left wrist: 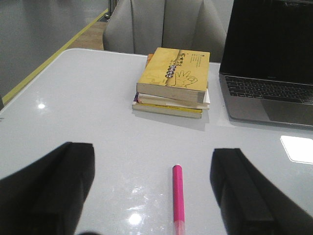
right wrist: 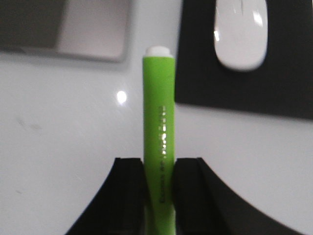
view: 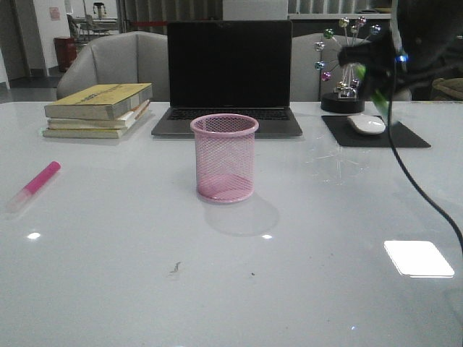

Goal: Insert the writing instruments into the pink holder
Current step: 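Lift the green marker and carry it over the pink holder, then lower the green marker into the holder and open the right gripper, then withdraw the right gripper away from the holder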

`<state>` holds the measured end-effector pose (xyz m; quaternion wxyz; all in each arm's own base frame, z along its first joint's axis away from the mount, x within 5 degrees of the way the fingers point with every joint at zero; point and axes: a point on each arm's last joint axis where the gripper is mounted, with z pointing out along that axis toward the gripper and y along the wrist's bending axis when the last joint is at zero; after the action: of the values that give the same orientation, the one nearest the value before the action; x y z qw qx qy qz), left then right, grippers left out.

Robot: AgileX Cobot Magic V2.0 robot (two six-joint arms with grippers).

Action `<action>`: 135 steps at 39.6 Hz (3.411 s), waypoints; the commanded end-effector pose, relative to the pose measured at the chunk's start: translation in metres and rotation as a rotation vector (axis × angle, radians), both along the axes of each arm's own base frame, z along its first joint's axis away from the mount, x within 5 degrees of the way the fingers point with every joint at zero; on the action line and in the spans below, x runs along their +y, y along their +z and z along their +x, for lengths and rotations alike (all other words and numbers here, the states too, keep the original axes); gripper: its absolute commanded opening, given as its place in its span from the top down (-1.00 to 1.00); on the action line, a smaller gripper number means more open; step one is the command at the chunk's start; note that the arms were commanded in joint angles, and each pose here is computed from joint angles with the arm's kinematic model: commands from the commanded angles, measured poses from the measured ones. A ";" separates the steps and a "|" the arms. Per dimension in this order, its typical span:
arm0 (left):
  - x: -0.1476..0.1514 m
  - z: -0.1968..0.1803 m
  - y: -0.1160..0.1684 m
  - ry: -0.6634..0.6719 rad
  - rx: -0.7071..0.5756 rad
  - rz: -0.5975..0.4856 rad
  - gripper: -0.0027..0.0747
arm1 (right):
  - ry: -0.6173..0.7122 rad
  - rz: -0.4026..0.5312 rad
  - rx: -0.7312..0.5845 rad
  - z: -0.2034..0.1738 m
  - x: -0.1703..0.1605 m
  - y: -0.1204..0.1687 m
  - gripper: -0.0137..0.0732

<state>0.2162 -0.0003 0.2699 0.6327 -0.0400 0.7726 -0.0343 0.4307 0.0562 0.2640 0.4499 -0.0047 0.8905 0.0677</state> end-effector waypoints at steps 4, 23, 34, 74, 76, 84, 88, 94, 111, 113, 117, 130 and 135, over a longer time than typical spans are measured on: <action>-0.001 0.003 0.022 -0.003 -0.137 -0.013 -0.50 | 0.088 0.047 -0.303 -0.024 0.038 0.076 0.55; -0.001 0.003 0.022 -0.003 -0.137 -0.013 -0.50 | 0.308 0.199 -0.689 -0.065 0.147 0.055 0.55; -0.001 0.003 0.022 -0.001 -0.137 -0.013 -0.50 | 0.325 0.190 -0.676 -0.063 0.161 -0.002 0.55; -0.001 0.003 0.027 -0.002 -0.196 -0.013 -0.50 | 0.333 0.149 -0.591 -0.065 0.159 -0.054 -0.31; -0.001 0.003 0.027 -0.002 -0.196 -0.013 -0.50 | 0.331 0.153 -0.607 -0.065 0.159 -0.052 -0.32; -0.001 0.003 0.027 -0.002 -0.196 -0.013 -0.50 | 0.322 0.170 -0.649 -0.070 0.153 -0.027 -0.32; -0.001 0.003 0.027 -0.002 -0.196 -0.013 -0.50 | 0.300 0.160 -0.677 -0.076 0.136 0.010 -0.32; -0.001 0.003 0.027 -0.002 -0.196 -0.013 -0.50 | 0.280 0.051 -0.659 -0.088 0.103 0.052 -0.31; -0.001 0.003 0.027 -0.002 -0.196 -0.012 -0.50 | 0.019 -0.094 -0.514 -0.161 -0.028 0.138 -0.31; -0.001 0.003 0.027 -0.002 -0.196 -0.012 -0.50 | -0.020 -0.106 -0.491 -0.171 -0.040 0.138 -0.31; -0.001 0.003 0.027 -0.002 -0.196 -0.012 -0.50 | -0.078 -0.123 -0.483 -0.193 -0.056 0.135 -0.31; -0.001 0.003 0.027 -0.002 -0.196 -0.012 -0.50 | -0.078 -0.126 -0.371 -0.260 -0.057 0.078 -0.31; -0.001 0.003 0.027 -0.002 -0.196 -0.012 -0.50 | -0.076 -0.127 -0.344 -0.277 -0.057 0.056 -0.31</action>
<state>0.2172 -0.0003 0.2753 0.6560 -0.0389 0.7529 -0.0358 0.1607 0.0008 0.3119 0.5543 -0.0106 0.8323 0.0024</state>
